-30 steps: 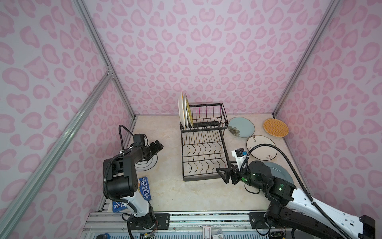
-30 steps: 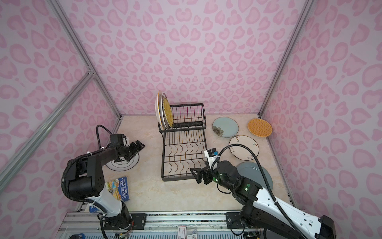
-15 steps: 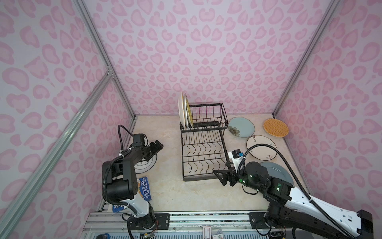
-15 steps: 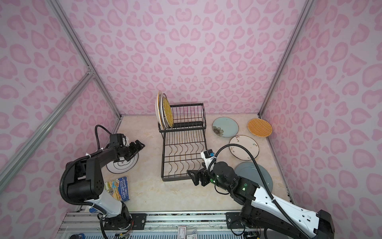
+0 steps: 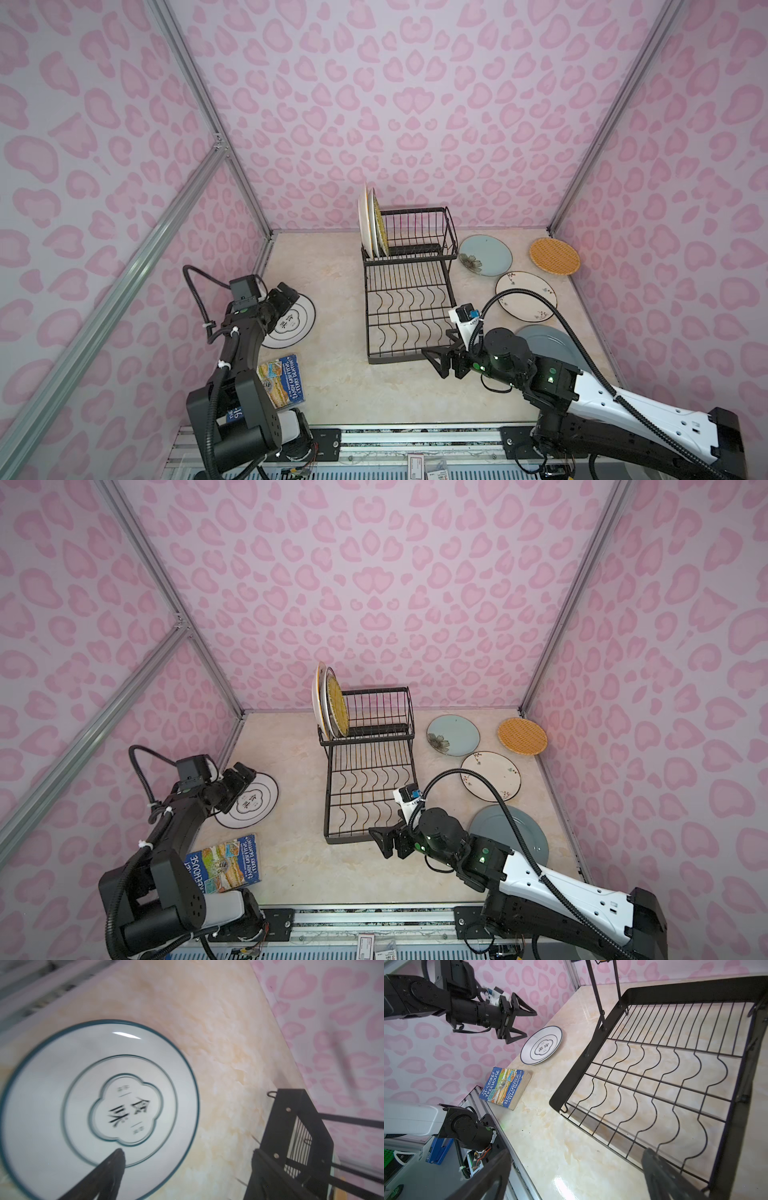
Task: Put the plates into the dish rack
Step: 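Tilt the plate up on edge with the left gripper toward the rack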
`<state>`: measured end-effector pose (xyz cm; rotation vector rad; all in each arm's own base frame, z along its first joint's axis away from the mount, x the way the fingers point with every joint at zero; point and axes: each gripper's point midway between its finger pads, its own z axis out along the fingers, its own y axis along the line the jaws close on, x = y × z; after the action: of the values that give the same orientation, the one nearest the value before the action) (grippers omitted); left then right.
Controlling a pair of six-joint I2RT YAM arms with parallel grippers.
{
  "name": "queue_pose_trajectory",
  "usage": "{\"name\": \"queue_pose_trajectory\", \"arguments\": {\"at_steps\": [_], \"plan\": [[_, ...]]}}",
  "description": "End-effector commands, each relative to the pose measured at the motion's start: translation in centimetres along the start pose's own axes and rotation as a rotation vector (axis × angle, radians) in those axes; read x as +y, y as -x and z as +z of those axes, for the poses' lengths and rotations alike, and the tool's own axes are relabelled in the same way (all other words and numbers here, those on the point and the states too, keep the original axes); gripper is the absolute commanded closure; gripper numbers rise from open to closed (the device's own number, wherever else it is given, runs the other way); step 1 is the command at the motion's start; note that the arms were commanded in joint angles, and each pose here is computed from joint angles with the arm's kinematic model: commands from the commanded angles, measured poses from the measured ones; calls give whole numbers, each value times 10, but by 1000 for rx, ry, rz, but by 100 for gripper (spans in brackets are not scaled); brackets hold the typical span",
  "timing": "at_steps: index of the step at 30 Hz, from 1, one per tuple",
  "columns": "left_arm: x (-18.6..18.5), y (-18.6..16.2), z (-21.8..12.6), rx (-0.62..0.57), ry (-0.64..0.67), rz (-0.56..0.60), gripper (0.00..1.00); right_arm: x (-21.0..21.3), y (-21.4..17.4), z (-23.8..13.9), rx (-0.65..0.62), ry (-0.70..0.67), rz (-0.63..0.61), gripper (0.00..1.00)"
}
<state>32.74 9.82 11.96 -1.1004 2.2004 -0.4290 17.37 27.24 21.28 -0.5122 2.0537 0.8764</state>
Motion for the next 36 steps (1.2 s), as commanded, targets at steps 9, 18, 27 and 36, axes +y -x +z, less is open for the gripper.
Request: {"name": "queue_pose_trajectory", "arguments": {"at_steps": [9,18,27,36], "plan": [[101,2,-8,-73,127,-279,17,29,0,13,-1,56,-62,3],[104,7,7,-75,88,-266,21,31,-1,15,5,63,-63,3],[102,12,20,-70,46,-254,25,31,0,13,7,57,-59,3],[112,-2,42,-3,38,-305,31,31,-3,13,13,54,-53,3]]}}
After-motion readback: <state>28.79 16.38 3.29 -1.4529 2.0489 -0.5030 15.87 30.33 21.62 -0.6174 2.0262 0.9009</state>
